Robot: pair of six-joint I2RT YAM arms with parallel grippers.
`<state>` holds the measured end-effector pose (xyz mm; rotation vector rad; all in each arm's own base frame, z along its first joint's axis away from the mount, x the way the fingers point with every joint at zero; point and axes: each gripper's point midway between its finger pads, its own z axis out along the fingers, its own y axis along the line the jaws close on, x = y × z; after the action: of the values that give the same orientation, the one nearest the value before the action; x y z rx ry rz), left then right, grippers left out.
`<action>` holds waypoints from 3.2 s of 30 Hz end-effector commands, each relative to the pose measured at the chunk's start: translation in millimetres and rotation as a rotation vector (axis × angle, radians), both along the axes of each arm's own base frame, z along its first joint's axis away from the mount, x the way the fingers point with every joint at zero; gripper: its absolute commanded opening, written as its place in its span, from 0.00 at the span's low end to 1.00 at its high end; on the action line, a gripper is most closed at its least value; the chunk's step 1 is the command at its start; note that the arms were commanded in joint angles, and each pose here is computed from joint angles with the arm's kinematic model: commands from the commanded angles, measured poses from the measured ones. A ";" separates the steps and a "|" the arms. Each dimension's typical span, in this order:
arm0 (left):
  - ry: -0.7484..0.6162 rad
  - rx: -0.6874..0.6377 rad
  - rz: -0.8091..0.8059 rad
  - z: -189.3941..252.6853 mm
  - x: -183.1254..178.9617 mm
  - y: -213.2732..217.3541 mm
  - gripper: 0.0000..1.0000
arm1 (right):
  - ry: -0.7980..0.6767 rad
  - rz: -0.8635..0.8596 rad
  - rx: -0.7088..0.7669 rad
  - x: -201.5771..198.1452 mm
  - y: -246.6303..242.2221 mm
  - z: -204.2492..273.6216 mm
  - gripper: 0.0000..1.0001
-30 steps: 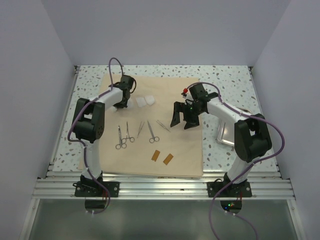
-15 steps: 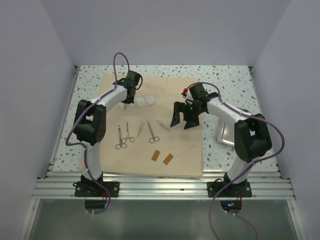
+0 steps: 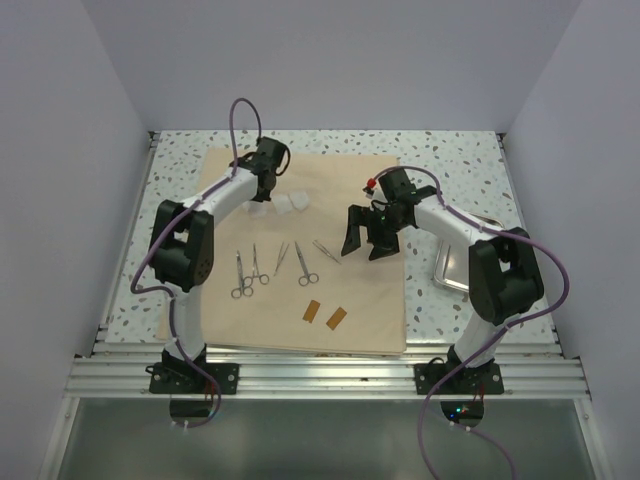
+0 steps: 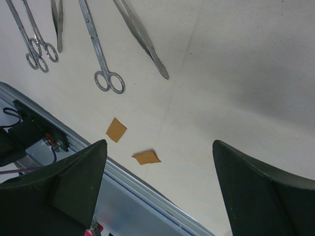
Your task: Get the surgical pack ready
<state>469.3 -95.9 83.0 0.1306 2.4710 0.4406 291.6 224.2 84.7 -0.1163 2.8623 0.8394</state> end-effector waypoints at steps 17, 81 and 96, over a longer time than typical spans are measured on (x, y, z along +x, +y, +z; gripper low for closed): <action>-0.108 0.083 0.003 31.0 9.5 -3.4 0.00 | -0.046 0.005 0.037 3.4 1.4 16.2 0.92; -0.149 -0.515 -0.003 42.4 -19.7 3.6 0.52 | -0.021 -0.009 0.068 1.7 -0.2 12.6 0.93; -0.086 -0.976 0.005 -7.2 -6.2 13.5 0.47 | -0.018 -0.013 0.042 4.4 -2.9 14.0 0.93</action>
<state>445.6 -79.9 60.7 -0.2787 2.4248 -0.6190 290.0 219.1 82.1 -0.0867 2.8725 0.8655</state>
